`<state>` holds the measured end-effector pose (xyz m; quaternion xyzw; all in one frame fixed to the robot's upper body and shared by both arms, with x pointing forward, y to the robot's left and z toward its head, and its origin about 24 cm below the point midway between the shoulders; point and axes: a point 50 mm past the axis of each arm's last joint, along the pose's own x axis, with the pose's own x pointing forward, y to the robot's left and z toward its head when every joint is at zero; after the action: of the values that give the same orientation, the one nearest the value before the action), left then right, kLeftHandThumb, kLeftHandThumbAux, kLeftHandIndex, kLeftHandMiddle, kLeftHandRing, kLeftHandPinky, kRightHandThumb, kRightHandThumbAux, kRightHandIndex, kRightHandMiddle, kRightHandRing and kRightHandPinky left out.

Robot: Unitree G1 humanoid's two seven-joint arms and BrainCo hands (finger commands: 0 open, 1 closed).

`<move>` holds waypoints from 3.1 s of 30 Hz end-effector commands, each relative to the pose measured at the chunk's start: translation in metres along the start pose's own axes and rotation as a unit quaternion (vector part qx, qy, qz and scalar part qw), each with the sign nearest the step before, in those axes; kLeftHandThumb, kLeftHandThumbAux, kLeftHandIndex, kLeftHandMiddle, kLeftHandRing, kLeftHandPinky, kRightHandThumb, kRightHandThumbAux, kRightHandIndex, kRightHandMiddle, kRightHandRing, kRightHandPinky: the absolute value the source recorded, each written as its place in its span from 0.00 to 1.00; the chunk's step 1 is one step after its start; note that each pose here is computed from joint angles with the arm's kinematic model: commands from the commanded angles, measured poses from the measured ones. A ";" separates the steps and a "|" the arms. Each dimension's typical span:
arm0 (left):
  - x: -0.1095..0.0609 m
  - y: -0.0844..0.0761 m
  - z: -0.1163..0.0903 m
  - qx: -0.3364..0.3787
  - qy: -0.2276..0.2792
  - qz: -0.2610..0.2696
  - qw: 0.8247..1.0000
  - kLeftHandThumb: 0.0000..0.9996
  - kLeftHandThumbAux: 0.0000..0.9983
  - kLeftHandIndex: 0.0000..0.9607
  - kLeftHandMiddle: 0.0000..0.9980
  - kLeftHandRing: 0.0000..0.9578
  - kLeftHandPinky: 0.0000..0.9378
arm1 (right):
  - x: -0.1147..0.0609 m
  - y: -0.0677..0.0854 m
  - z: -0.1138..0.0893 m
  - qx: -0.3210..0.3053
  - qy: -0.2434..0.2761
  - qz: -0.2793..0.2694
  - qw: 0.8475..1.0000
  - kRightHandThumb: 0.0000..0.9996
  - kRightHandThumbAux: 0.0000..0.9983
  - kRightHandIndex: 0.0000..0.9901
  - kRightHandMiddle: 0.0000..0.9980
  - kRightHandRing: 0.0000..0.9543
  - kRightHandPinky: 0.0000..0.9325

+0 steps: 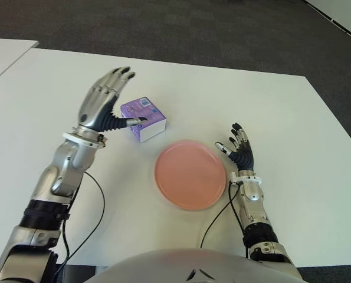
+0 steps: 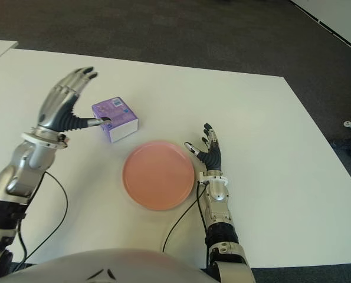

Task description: Put the tissue paper into the plate.

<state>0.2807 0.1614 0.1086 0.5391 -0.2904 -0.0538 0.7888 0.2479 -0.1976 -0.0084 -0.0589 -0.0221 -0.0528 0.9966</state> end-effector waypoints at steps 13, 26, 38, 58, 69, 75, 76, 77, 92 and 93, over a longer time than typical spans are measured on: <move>0.013 -0.050 -0.011 0.118 -0.070 -0.148 0.979 0.00 0.35 0.00 0.00 0.00 0.00 | -0.023 0.006 -0.033 -0.001 0.101 0.004 0.995 0.00 0.80 0.00 0.00 0.00 0.02; 0.025 -0.053 0.002 0.088 -0.089 -0.175 0.977 0.00 0.33 0.00 0.00 0.00 0.00 | -0.022 0.007 -0.031 -0.003 0.102 -0.002 0.995 0.00 0.80 0.00 0.00 0.00 0.02; 0.034 -0.048 0.003 0.096 -0.082 -0.181 0.975 0.00 0.33 0.00 0.00 0.00 0.00 | -0.021 0.011 -0.031 0.003 0.105 0.003 0.994 0.00 0.81 0.00 0.00 0.00 0.03; 0.042 -0.002 -0.014 0.182 -0.060 -0.074 0.979 0.00 0.33 0.00 0.00 0.00 0.00 | -0.020 0.013 -0.031 0.007 0.107 0.015 0.994 0.00 0.81 0.00 0.00 0.00 0.02; 0.038 0.006 -0.025 0.235 -0.024 -0.061 0.970 0.00 0.35 0.00 0.00 0.00 0.00 | -0.020 0.012 -0.032 0.004 0.109 0.020 0.994 0.00 0.81 0.00 0.00 0.00 0.02; 0.036 0.004 -0.034 0.260 0.012 -0.062 0.964 0.00 0.37 0.00 0.00 0.00 0.00 | -0.020 0.011 -0.032 0.002 0.109 0.021 0.994 0.00 0.81 0.00 0.00 0.00 0.02; 0.035 0.003 -0.035 0.259 0.018 -0.065 0.964 0.00 0.37 0.00 0.00 0.00 0.00 | -0.020 0.011 -0.032 0.002 0.109 0.021 0.994 0.00 0.81 0.00 0.00 0.00 0.02; 0.035 0.002 -0.036 0.258 0.023 -0.067 0.963 0.00 0.37 0.00 0.00 0.00 0.00 | -0.020 0.011 -0.032 0.002 0.109 0.022 0.994 0.00 0.81 0.00 0.00 0.00 0.02; 0.028 -0.010 -0.039 0.251 0.075 -0.142 0.955 0.00 0.34 0.00 0.00 0.00 0.00 | -0.020 0.010 -0.032 0.000 0.110 0.024 0.994 0.00 0.81 0.00 0.00 0.00 0.02; 0.028 -0.010 -0.039 0.247 0.078 -0.149 0.954 0.00 0.34 0.00 0.00 0.00 0.00 | -0.020 0.010 -0.032 -0.001 0.111 0.025 0.994 0.00 0.81 0.00 0.00 0.00 0.02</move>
<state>0.3304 0.1783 0.1129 0.7565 -0.1806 -0.0244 0.6281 0.2531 -0.1901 -0.0075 -0.0608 -0.0055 -0.0346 0.9975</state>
